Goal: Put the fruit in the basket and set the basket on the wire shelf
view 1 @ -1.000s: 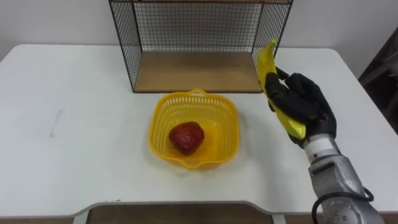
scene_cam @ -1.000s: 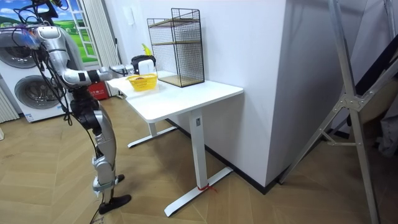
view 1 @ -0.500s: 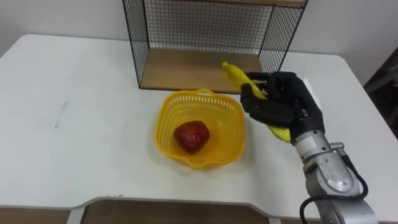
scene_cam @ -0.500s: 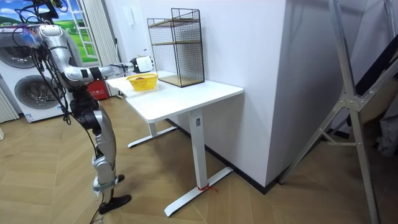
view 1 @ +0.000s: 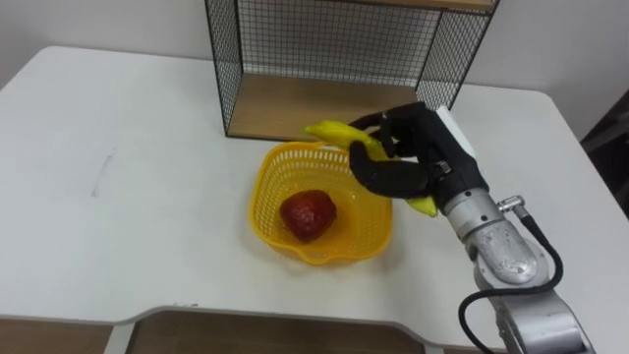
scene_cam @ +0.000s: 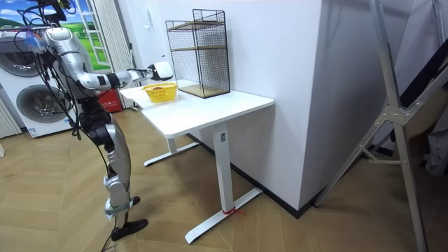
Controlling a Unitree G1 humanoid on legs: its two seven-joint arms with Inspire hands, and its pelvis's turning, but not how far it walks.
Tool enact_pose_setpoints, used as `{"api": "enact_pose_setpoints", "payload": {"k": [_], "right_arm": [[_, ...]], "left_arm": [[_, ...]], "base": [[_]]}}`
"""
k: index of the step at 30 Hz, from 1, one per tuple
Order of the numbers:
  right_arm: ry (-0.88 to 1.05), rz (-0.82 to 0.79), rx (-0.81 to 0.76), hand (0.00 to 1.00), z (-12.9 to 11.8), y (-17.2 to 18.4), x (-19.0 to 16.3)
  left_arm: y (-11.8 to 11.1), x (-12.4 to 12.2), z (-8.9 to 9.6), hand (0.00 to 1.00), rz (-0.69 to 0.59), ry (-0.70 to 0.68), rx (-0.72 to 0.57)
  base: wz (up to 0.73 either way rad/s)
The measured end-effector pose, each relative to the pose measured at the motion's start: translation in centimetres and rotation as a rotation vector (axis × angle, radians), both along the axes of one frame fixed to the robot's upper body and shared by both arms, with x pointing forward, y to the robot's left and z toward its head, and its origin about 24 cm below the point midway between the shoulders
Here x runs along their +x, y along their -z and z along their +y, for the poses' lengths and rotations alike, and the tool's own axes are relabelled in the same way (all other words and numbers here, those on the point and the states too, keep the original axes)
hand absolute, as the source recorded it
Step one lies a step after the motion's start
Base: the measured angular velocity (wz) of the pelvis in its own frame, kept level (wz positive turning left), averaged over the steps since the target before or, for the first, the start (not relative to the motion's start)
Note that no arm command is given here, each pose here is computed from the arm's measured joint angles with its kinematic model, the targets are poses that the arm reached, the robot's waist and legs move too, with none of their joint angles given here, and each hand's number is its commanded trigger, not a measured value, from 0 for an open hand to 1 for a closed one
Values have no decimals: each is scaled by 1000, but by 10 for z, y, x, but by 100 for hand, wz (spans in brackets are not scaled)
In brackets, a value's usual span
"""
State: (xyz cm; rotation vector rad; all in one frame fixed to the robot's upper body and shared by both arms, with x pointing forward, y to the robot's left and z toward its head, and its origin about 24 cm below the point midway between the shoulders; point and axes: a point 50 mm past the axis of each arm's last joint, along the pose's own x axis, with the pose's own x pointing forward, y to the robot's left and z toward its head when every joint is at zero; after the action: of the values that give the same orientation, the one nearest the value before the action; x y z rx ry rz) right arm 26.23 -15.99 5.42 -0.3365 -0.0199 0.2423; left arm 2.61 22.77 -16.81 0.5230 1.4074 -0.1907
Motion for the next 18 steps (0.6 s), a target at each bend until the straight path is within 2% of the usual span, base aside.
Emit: {"api": "enact_pose_setpoints", "payload": {"k": [18], "right_arm": [[-14, 28, -81, 0, 5, 10, -1]], "left_arm": [[-1, 5, 2, 0, -11, 5, 5]], "base": [[1]]}}
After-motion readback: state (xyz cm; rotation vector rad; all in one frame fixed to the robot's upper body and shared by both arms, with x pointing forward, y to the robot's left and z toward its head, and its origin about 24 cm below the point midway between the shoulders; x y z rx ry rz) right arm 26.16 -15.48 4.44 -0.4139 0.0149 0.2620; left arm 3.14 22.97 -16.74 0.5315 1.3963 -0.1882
